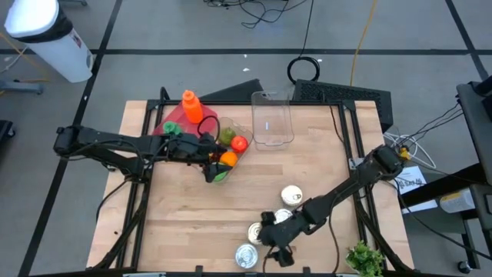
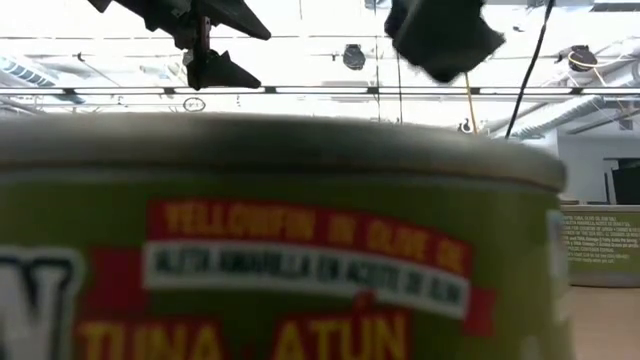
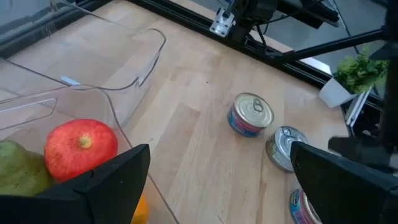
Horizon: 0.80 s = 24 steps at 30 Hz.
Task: Pick & Place Food Item
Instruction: Adjust the tuna cans
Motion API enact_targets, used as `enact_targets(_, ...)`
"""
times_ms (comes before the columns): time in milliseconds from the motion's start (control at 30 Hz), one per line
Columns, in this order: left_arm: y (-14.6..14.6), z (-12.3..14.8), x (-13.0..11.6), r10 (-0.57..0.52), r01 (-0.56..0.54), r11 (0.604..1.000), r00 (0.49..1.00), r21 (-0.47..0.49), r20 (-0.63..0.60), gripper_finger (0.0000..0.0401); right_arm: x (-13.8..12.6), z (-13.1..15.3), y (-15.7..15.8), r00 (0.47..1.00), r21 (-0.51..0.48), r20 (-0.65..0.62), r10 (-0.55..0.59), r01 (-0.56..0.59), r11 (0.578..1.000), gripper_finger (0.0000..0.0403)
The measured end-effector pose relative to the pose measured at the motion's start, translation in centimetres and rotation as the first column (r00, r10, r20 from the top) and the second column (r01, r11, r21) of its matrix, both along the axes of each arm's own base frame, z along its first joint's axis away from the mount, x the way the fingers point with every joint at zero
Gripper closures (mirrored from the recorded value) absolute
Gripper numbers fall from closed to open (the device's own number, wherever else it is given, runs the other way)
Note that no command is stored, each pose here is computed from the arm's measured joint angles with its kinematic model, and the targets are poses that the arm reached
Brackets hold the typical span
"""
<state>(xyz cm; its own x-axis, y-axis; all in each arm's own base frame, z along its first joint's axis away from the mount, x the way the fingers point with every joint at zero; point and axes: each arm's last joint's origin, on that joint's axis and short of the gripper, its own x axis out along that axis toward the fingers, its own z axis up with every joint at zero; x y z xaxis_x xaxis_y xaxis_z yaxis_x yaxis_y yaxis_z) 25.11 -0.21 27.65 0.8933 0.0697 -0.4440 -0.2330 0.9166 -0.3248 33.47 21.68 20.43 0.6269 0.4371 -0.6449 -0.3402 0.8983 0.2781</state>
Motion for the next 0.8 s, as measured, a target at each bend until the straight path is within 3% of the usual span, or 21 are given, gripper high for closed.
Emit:
enact_targets(300, 0.1, 0.2, 0.1, 0.004, -0.004, 1.000, 1.000, -0.001, 0.026, 0.0002, 2.5, -1.8, 1.1, 0.991, 0.159, 0.031, 0.129, -0.132, 0.978, 0.0085)
enact_targets(433, 0.1, 0.2, 0.1, 0.005, -0.005, 1.000, 1.000, -0.001, 0.027, 0.0002, 2.6, -3.3, 1.2, 0.988, 0.155, -0.026, 0.154, -0.149, 0.977, 0.0085)
enact_targets(600, 0.1, 0.2, 0.1, 0.005, -0.005, 1.000, 1.000, -0.002, 0.027, 0.0002, 2.6, -4.1, 0.0, 0.995, 0.030, -0.084, 0.053, -0.050, 0.998, 0.0085)
enact_targets(800, 0.1, 0.2, 0.1, 0.005, -0.005, 1.000, 1.000, -0.003, 0.027, 0.0002, 2.4, -3.4, -1.3, 0.996, -0.108, -0.069, -0.047, 0.039, 0.993, 0.0085)
